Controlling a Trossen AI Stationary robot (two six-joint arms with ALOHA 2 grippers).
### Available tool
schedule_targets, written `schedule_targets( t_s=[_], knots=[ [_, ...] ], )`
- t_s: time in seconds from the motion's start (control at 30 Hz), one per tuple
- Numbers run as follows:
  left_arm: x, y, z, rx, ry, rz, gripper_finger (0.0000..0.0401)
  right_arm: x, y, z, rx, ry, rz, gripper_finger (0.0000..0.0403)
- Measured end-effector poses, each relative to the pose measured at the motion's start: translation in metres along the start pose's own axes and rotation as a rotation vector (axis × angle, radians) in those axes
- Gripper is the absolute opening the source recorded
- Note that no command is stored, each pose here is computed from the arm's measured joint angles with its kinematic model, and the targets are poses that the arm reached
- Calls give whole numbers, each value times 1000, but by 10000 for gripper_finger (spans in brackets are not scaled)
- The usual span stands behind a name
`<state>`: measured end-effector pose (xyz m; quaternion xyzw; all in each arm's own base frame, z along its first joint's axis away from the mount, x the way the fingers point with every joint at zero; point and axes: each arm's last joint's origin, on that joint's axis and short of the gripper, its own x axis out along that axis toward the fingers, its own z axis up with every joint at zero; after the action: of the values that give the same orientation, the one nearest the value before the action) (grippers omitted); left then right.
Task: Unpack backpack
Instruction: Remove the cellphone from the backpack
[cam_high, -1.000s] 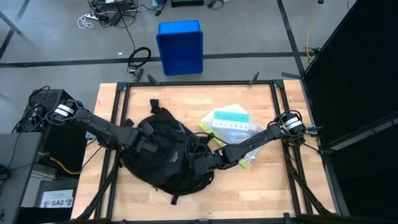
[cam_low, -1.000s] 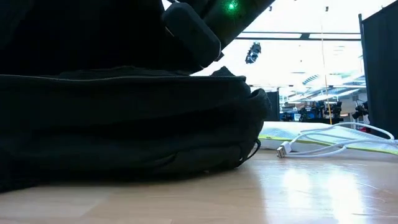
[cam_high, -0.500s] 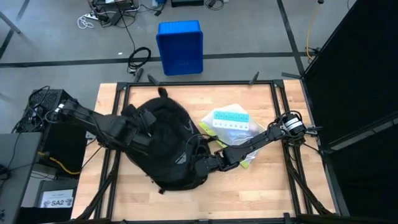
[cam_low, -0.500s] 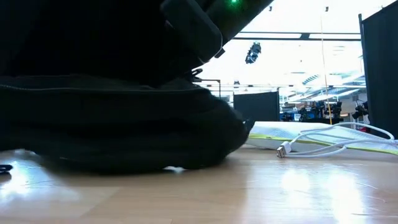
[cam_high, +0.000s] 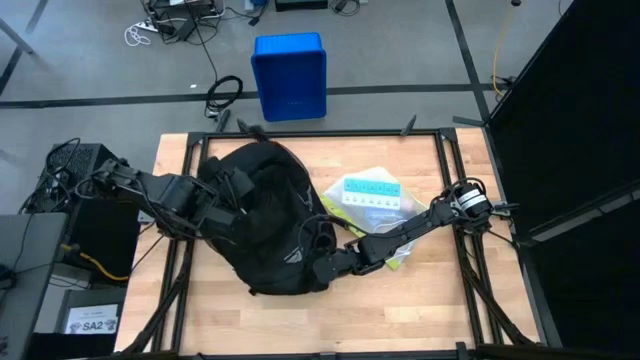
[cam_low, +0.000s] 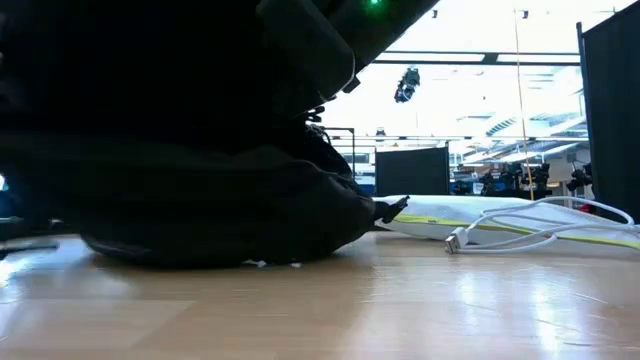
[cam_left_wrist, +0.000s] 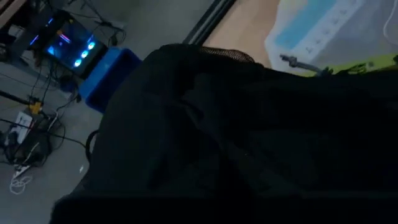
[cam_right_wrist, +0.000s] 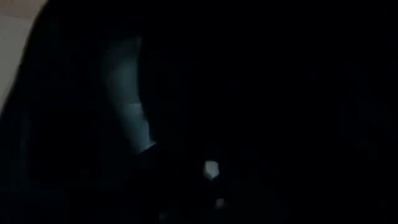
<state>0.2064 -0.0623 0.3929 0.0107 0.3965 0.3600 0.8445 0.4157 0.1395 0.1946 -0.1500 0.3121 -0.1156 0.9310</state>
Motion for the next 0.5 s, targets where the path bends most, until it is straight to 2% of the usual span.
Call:
schedule_targets(
  t_s=[0.17, 0.5],
  knots=[
    [22, -20, -9, 31, 113, 19, 0, 0, 0, 0, 32, 1, 12, 242],
    [65, -44, -50, 135, 250, 100, 4, -1, 4, 0, 21, 6, 98, 232]
  ],
)
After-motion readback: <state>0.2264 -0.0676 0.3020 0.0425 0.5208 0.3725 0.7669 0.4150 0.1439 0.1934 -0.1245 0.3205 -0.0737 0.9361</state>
